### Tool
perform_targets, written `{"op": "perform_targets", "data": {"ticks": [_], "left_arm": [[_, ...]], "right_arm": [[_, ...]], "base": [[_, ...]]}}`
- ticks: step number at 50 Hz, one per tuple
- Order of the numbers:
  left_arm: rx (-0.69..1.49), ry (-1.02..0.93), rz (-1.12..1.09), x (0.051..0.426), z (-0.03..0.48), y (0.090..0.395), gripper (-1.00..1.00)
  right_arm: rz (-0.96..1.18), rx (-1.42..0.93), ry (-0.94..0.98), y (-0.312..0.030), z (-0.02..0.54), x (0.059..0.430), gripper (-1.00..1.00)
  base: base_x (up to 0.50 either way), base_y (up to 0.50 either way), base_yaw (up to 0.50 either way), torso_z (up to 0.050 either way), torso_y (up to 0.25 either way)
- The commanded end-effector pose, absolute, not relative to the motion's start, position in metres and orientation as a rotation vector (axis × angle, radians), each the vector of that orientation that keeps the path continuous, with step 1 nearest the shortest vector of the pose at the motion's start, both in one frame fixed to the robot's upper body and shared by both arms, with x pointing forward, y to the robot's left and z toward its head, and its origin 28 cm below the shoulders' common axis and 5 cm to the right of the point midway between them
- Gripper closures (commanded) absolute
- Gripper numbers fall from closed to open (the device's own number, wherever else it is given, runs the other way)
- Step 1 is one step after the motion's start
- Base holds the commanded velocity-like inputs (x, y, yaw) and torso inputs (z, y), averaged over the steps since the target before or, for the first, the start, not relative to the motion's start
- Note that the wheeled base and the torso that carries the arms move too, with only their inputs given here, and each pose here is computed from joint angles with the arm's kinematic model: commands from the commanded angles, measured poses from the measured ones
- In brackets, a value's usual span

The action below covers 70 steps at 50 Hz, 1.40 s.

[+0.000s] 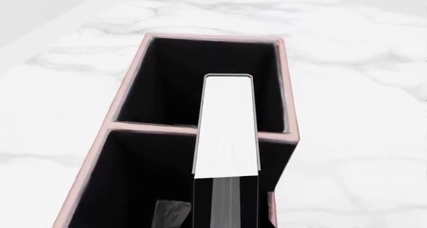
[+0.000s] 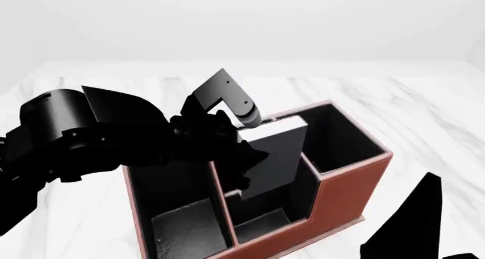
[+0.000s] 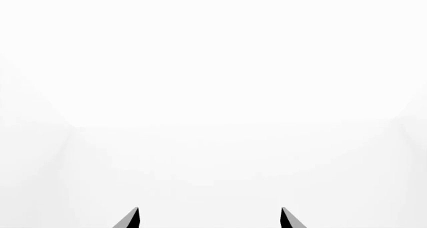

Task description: Pick up the book and place it in the back compartment of the caddy.

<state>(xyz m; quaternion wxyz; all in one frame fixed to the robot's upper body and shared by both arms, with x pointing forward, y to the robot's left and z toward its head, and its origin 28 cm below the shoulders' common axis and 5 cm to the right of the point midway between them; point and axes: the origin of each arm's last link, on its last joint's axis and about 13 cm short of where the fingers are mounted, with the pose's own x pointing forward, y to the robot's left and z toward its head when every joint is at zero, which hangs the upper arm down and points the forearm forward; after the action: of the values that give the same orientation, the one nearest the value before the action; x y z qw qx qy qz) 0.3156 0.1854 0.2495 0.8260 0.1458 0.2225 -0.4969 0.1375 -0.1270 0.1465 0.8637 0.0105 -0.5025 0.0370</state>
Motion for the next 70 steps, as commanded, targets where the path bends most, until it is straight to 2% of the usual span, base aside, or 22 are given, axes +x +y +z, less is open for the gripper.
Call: {"op": "perform_targets", "data": {"ticks": [1,70], "left_arm": [[0.283,0.425,-1.104,0.314,0.258,0.177,1.00],[0.249,0.470,-1.130,0.327,0.209,0.163,1.00]], "right_arm": [[0.071,-0.006,-1.064,-0.128,0.147,0.138,-1.00],[0.074,-0.003,-1.055,-0.128,0.145,0.139,-1.00]], "base": [[0.00,0.00,0.00,0.010,0.000],[0.00,0.00,0.00,0.000,0.001]]}}
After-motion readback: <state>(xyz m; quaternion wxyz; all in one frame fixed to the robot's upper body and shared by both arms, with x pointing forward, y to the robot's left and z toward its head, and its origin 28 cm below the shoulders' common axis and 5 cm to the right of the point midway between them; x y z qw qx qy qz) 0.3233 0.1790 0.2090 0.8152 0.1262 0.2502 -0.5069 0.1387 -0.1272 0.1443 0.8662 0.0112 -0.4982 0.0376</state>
